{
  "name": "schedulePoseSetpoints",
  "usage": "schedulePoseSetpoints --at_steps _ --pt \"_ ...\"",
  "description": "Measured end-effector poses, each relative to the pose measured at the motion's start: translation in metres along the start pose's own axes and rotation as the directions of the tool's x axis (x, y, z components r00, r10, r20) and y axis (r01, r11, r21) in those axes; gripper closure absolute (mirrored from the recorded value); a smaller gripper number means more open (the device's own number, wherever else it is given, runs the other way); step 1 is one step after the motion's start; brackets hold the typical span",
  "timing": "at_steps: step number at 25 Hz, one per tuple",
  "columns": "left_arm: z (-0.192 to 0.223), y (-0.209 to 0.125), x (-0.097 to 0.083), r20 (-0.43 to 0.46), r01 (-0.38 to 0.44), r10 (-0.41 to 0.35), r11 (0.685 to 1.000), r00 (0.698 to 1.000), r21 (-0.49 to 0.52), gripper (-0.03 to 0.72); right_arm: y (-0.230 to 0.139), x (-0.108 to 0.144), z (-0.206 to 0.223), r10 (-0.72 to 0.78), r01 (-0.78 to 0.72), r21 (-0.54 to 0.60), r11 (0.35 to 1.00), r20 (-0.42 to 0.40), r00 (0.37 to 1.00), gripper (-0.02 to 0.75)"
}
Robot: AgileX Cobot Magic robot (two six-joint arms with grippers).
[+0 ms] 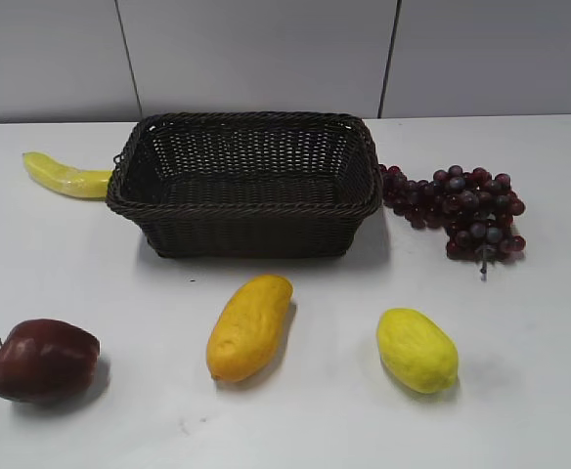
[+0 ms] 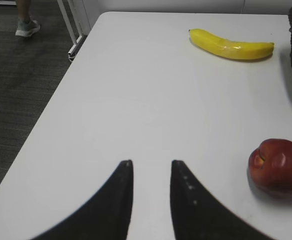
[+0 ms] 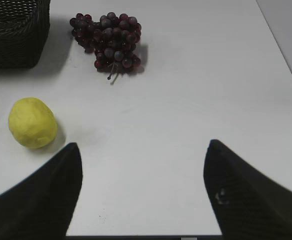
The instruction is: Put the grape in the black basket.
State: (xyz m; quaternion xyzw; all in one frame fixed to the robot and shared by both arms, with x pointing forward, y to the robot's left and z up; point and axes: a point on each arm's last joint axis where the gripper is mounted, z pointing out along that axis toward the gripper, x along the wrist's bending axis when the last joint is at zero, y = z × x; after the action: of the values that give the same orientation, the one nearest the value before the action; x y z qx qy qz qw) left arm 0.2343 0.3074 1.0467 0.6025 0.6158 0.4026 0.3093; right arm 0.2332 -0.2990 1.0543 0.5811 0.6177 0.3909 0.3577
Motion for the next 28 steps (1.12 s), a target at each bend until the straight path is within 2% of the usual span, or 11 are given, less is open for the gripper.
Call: schedulePoseSetpoints --at_steps 15,21,28 --pt "0.0 0.0 0.0 0.0 0.0 0.0 1.0 1.0 0.0 0.46 0.002 0.0 0.003 0.0 0.0 0.015 1.0 0.0 1.0 0.163" --pt "0.0 0.0 0.0 0.0 0.0 0.0 1.0 1.0 0.0 0.46 0.034 0.0 0.025 -0.006 0.006 0.039 0.999 0.008 1.0 0.163" --pt "0.0 0.0 0.0 0.0 0.0 0.0 1.0 1.0 0.0 0.46 0.064 0.0 0.077 -0.009 0.007 0.193 0.981 0.009 1.0 0.163"
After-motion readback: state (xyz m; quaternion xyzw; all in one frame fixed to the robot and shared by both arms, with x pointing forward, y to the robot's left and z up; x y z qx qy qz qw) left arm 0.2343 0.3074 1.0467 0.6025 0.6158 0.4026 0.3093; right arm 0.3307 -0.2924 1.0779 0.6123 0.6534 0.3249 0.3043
